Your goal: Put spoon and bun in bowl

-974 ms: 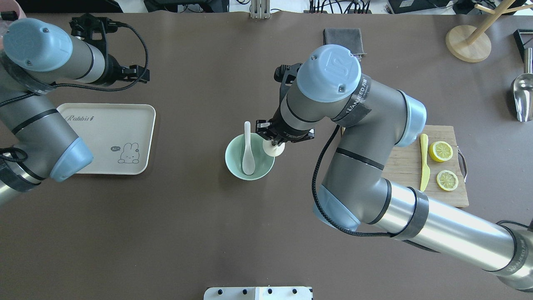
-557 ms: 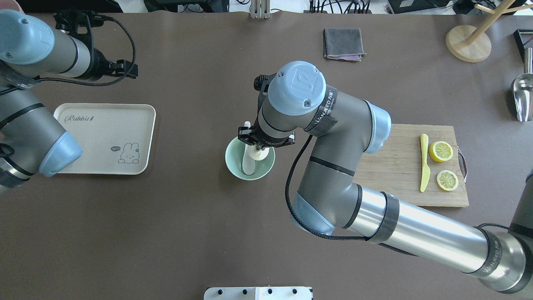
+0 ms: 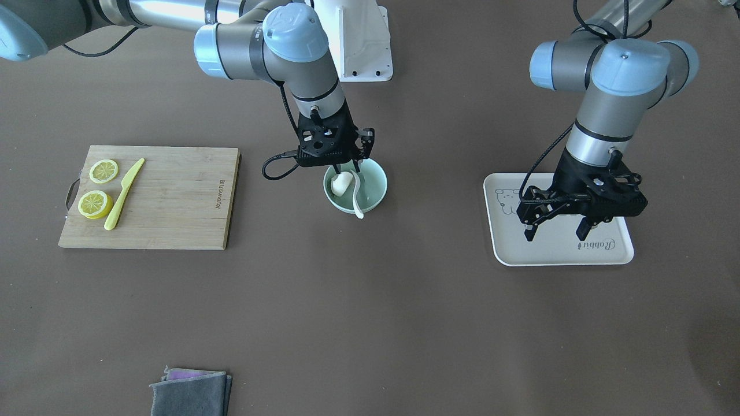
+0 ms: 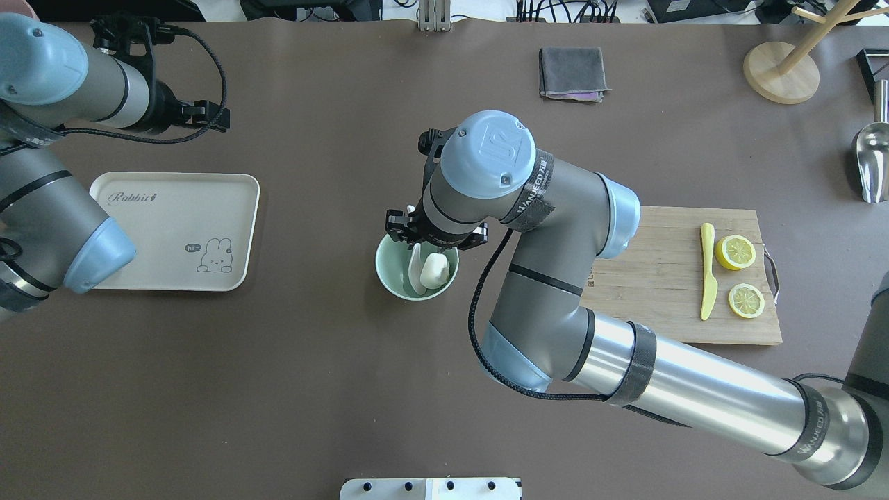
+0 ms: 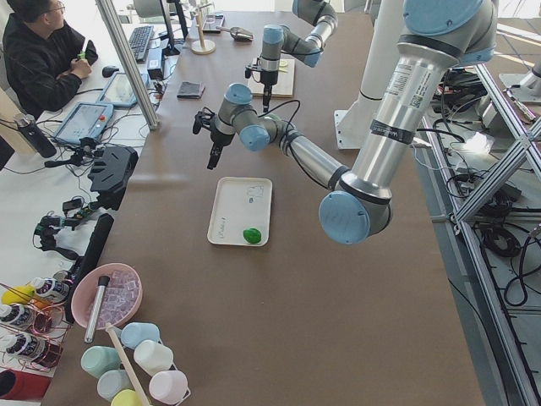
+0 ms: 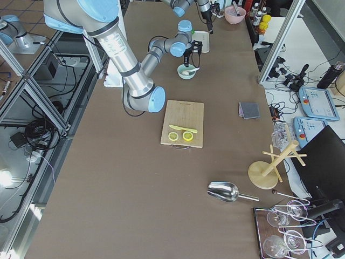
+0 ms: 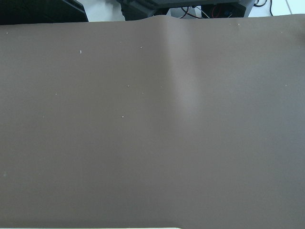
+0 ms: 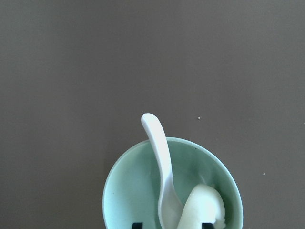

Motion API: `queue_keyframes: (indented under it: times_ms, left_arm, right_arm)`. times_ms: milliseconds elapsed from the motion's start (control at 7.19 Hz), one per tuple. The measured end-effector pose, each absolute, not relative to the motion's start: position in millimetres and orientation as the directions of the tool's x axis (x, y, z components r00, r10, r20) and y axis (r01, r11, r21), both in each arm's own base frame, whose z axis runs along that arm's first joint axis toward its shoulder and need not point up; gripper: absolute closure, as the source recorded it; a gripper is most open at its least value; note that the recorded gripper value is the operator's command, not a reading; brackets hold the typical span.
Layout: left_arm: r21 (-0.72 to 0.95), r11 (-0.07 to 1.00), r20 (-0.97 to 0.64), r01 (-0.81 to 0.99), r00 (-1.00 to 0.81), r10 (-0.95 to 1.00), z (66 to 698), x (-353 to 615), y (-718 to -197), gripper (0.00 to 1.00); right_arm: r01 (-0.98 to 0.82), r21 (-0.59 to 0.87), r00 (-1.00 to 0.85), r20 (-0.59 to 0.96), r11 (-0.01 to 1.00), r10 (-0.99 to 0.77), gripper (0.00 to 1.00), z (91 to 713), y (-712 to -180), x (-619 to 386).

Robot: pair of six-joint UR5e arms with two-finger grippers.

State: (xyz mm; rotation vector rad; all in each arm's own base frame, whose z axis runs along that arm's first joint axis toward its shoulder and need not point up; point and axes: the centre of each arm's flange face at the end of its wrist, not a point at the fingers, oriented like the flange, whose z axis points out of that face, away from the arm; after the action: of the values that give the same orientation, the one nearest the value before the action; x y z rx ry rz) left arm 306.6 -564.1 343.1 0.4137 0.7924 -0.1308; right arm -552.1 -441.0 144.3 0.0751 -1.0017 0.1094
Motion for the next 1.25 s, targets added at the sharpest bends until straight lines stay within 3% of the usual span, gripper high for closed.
queue_keyframes:
  times_ms: [278, 557, 1252]
  left_arm:
    - [0.285, 0.936, -0.721, 0.207, 0.69, 0.067, 358, 300, -553, 0.02]
    - [0.303, 0.944, -0.705, 0.127, 0.697, 0.132, 387, 256, -544, 0.02]
    - [0.376, 0.926, -0.546, -0.027, 0.801, 0.245, 501, 45, -532, 0.02]
  right_arm:
    - [-0.104, -0.02, 0.54, 0.838, 0.994, 0.073, 0.0, 130, -451, -503]
    - [-0.01, 0.008, 0.578, 0.816, 1.0, 0.0, 0.0, 154, -462, -405]
    - [0.22, 0.204, 0.644, 0.704, 0.954, -0.299, 0.0, 363, -499, -159]
